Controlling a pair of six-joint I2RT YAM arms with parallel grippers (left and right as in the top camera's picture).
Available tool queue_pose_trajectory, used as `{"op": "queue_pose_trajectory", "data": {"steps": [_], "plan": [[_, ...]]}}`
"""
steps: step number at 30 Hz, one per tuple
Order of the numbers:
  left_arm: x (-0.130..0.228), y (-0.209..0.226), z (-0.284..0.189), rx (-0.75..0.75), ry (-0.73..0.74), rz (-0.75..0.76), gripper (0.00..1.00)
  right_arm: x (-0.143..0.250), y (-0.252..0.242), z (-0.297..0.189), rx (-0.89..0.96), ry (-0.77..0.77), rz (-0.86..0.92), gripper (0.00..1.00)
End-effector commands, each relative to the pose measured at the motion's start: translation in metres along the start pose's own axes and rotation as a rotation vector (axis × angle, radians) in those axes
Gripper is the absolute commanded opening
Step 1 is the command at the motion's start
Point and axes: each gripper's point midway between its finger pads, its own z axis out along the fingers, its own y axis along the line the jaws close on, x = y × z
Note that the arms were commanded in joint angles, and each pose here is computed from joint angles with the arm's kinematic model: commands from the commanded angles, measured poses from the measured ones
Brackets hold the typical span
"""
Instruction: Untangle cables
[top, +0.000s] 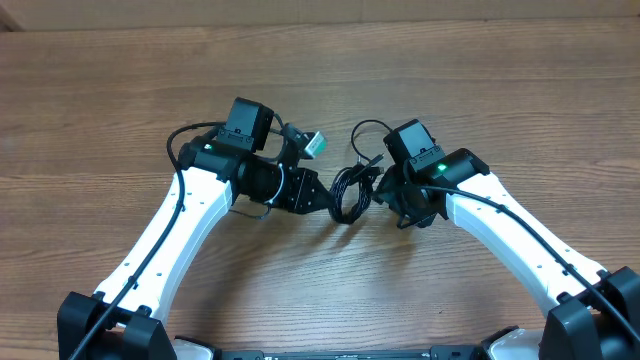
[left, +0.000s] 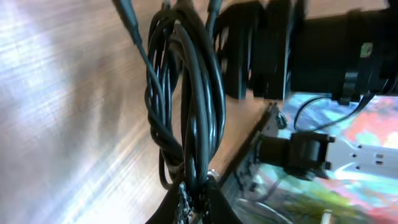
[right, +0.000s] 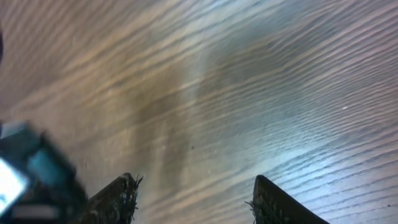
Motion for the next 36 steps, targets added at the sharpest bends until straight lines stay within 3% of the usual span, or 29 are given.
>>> {"op": "queue_pose_trajectory", "data": {"steps": [1,6,9,11,14,17,21,24,26,32,36], "plan": [[-0.013,-0.001,-0.001,-0.016,-0.042,0.140,0.04,0.014,0.018,-0.015,-0.126,0.070,-0.127,0.60],[-0.034,0.004,-0.003,-0.064,-0.118,0.203,0.04,0.019,0.032,-0.057,-0.264,0.024,-0.170,0.61],[-0.042,0.011,-0.004,-0.104,-0.148,0.147,0.04,0.018,0.038,-0.095,-0.367,-0.065,-0.211,0.61],[-0.046,0.015,-0.005,-0.124,-0.169,0.066,0.04,0.017,0.042,-0.121,-0.439,-0.140,-0.256,0.62],[-0.049,0.025,-0.008,-0.163,-0.206,-0.172,0.04,0.017,0.045,-0.147,-0.503,-0.230,-0.364,0.63],[-0.049,0.041,-0.011,-0.229,-0.252,-0.421,0.04,0.020,0.040,-0.148,-0.493,-0.233,-0.372,0.63],[-0.048,0.040,-0.008,-0.240,-0.241,-0.365,0.04,0.020,0.037,-0.140,-0.459,-0.210,-0.364,0.62],[-0.051,0.029,-0.003,-0.152,-0.242,-0.502,0.04,0.020,0.035,-0.134,-0.441,-0.193,-0.361,0.61],[-0.060,0.023,0.007,-0.094,-0.256,-0.517,0.04,0.018,0.031,-0.132,-0.418,-0.200,-0.355,0.61],[-0.020,0.074,0.052,-0.203,-0.125,-0.616,0.05,0.019,0.025,-0.129,-0.386,-0.195,-0.347,0.60],[0.004,0.108,0.074,-0.266,-0.033,-0.579,0.04,0.020,0.020,-0.127,-0.365,-0.186,-0.343,0.58]]}}
